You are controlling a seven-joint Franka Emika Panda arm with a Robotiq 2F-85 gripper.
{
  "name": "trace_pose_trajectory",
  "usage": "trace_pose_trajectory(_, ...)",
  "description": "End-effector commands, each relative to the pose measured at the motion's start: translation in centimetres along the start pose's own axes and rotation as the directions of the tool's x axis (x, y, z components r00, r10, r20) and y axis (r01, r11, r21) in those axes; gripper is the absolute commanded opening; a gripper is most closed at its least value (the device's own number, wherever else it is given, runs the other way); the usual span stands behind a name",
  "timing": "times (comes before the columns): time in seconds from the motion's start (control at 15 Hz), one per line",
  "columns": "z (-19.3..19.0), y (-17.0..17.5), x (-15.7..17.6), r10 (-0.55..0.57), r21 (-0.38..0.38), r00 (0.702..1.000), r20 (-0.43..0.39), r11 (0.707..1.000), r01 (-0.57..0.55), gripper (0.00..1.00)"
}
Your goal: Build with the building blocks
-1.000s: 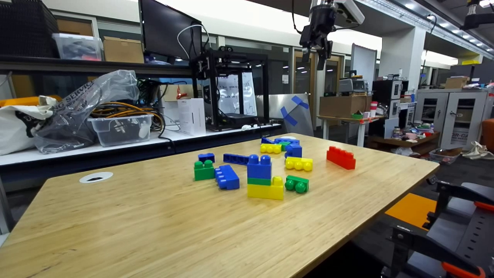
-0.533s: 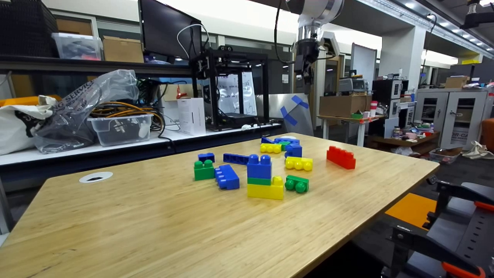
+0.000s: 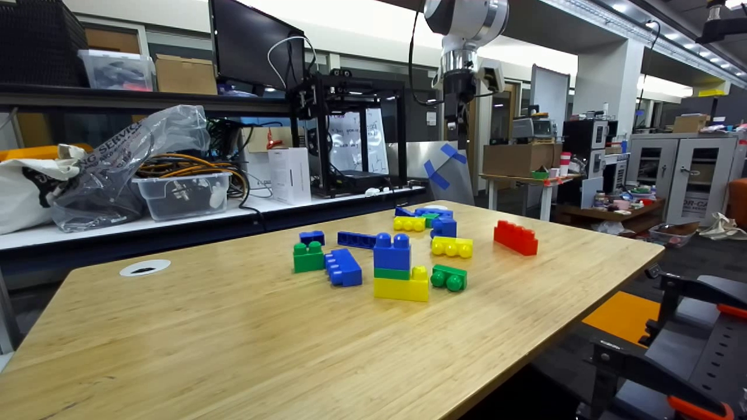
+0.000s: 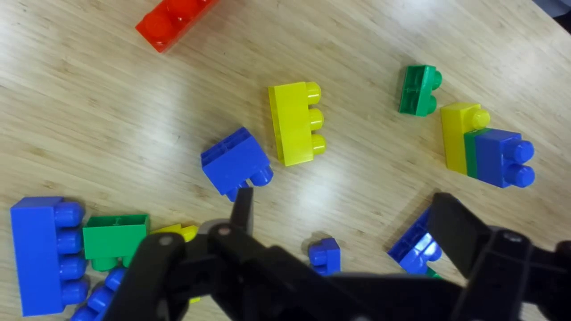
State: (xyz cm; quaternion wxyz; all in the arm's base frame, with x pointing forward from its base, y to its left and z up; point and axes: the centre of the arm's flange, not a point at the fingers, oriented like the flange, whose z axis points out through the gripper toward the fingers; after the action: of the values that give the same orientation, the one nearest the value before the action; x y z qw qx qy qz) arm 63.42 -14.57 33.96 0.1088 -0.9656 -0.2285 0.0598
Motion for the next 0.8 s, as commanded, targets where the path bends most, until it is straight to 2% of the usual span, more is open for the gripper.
trace_pose_trajectory(0.0,0.0,0.0,0.0,0.0,0.0,1.0,0.0,1.0,0.0,1.0)
trace_pose_trajectory(0.13,0.1,0.1,0.4,-0.005,-0.004,1.0,0.012,1.0,0.005,1.0)
trace_pose_trajectory(0.4,1.4,2.5,5.7,-0.079,-0.099,0.992,0.097,0.991,0.088,1.0)
trace_pose_trajectory(0.73,9.0,3.8,12.4,-0.202,-0.125,0.958,0.204,0.965,0.23,1.0)
